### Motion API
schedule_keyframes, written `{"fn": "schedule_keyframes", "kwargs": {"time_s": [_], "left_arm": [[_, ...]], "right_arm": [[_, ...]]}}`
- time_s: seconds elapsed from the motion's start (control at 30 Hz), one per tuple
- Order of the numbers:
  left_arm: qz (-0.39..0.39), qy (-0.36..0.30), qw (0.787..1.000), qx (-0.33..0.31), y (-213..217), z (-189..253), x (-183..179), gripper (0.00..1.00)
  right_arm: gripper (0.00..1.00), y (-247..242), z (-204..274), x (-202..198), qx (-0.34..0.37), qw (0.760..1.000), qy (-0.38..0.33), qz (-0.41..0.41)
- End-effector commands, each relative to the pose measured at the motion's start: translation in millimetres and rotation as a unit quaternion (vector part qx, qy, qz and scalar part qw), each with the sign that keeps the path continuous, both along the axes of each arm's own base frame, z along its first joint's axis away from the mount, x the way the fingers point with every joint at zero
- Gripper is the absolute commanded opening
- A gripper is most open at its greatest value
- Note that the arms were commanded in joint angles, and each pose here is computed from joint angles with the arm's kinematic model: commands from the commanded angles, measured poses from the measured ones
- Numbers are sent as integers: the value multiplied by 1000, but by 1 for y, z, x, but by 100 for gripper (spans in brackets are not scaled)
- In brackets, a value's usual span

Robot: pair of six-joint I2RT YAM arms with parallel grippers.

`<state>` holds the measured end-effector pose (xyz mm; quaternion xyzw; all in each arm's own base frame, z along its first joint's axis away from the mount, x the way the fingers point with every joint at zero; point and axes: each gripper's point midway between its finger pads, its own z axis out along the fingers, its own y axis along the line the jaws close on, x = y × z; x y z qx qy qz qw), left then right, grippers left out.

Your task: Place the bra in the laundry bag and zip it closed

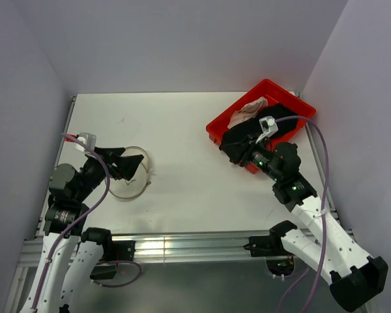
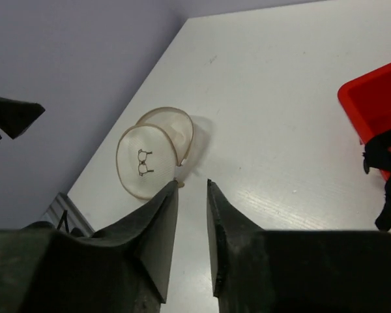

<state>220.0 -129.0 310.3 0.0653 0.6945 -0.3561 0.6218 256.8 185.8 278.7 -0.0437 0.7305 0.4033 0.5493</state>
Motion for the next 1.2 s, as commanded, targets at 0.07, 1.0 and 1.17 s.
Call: {"fn": "schedule_keyframes", "kwargs": {"time_s": [0.07,1.0,1.17], "left_arm": [[21,1,1000,11,7,7,6,99],[243,179,953,-25,73,-46,8,92],[226,192,955,-27,64,-60,17,89]], "right_arm": [[44,26,10,1,-16,999,-17,26],[59,275,-153,29,-137,965,150,168],[55,293,-187,38,-159,956,176,173]]}}
